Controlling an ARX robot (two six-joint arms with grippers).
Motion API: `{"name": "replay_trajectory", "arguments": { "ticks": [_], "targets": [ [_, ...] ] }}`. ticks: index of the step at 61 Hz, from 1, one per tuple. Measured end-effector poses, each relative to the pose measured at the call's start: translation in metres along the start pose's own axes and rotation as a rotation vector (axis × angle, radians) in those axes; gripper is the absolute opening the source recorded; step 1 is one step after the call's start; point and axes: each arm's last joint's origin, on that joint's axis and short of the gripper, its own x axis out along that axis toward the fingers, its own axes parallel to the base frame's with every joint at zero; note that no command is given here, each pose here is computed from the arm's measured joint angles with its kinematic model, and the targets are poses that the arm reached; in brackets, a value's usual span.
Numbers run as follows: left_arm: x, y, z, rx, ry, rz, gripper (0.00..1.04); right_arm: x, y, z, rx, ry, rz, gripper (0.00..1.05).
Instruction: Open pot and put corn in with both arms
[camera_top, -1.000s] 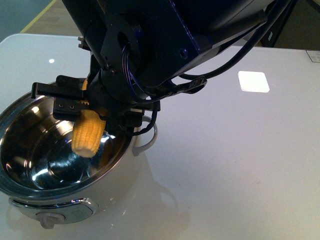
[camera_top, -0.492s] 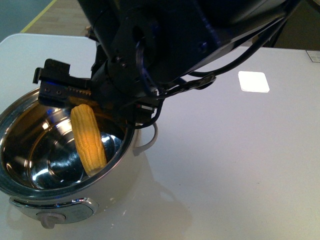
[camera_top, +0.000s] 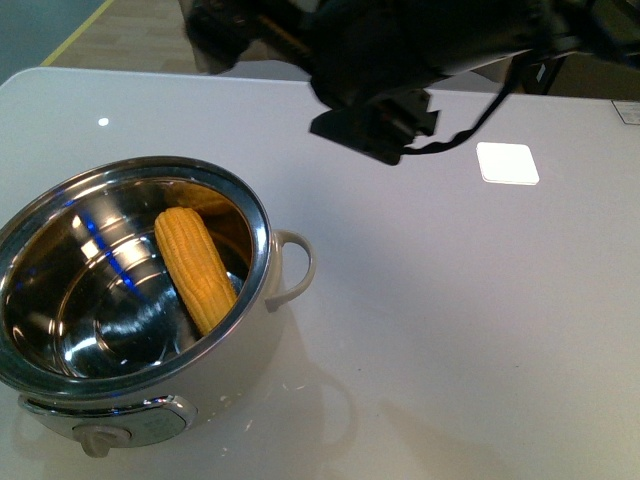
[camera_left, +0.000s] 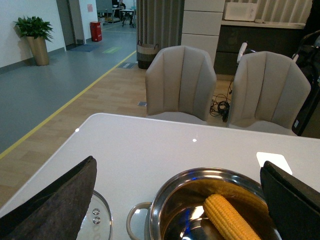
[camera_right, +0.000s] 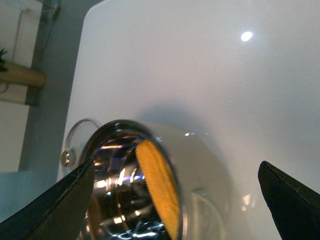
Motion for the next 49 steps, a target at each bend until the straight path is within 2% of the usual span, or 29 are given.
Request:
{"name": "replay_trajectory", "arguments": {
  "ticks": [10,22,35,49],
  "targets": [
    [0.0,0.0,0.0,0.0,0.0,0.0,0.98,-0.048,-0.032,0.012,-0.076,-0.121,-0.11,0.96],
    [0.0,0.0,0.0,0.0,0.0,0.0,0.98,-0.104,-0.055,0.002,-0.201,-0.208,-0.156,0.96],
    [0.0,0.0,0.0,0.0,0.0,0.0,0.98,-0.154,-0.069,-0.027,-0.277,-0.282,-0.19,0.96],
    [0.0,0.0,0.0,0.0,0.0,0.0,0.98,-0.196,-0.077,-0.07,-0.349,-0.328,-0.219,0.96]
  ]
}}
